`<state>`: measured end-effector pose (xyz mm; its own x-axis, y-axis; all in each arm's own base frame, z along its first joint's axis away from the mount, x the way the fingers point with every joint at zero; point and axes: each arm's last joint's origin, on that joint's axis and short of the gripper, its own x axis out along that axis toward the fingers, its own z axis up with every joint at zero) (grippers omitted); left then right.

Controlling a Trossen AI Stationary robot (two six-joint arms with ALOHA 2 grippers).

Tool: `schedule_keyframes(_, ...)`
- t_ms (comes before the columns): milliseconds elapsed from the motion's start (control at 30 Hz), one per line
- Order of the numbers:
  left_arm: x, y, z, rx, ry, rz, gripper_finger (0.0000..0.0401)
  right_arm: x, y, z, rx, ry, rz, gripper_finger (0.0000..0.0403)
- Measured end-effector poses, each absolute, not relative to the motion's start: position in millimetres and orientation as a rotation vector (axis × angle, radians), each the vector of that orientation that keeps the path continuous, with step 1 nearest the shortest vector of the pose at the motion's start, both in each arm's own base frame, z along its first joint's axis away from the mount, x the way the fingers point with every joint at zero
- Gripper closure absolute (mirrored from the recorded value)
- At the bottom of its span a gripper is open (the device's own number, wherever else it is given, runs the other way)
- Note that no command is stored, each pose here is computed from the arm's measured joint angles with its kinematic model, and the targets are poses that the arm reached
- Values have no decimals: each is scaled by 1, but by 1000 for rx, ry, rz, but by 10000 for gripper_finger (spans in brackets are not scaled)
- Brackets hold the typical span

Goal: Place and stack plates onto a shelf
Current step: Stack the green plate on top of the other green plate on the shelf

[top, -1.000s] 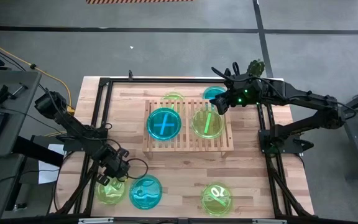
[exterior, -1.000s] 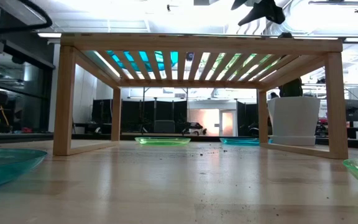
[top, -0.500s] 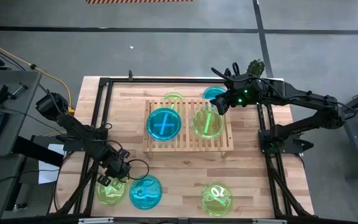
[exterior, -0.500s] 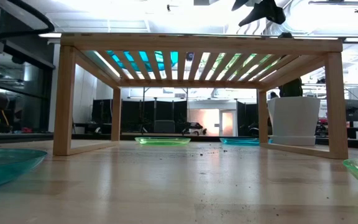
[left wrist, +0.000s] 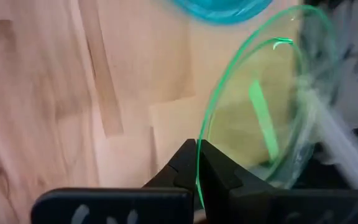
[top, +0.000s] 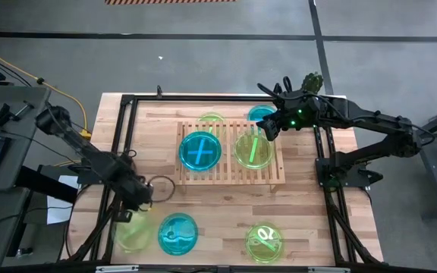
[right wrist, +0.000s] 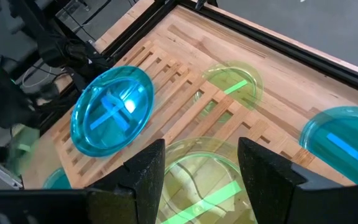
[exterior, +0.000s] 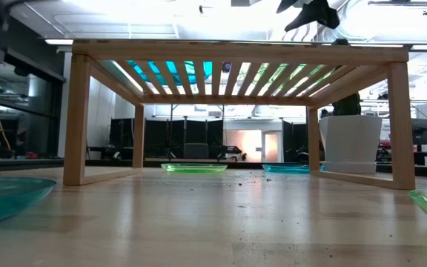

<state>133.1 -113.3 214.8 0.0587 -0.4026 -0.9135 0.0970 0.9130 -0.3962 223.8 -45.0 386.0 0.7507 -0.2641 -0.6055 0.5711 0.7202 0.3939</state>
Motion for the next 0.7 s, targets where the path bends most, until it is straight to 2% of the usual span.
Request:
schedule_keyframes(233, 113, -87, 303, -537, 1305, -282, 401, 224, -45, 386, 594, 552, -484, 219)
schedule_keyframes(333, 110, -71, 349, -690, 1101, -184, 401, 223, -45, 385, 591, 558, -484, 219)
schedule_keyframes(433, 116, -53, 393, -752, 828, -5, 401, 224, -45, 386, 596, 550, -483, 219)
schedule_keyframes(567, 145, -31, 429, -723, 583, 251, 401, 226, -45, 389, 600, 509, -466, 219)
schedule_keyframes(633, 171, -21, 430, -694, 582, 332, 401, 228, -45, 391, 605, 488, -447, 219)
schedule_keyframes(700, 199, -11, 426, -676, 613, 336, 401, 226, -45, 394, 607, 468, -434, 219)
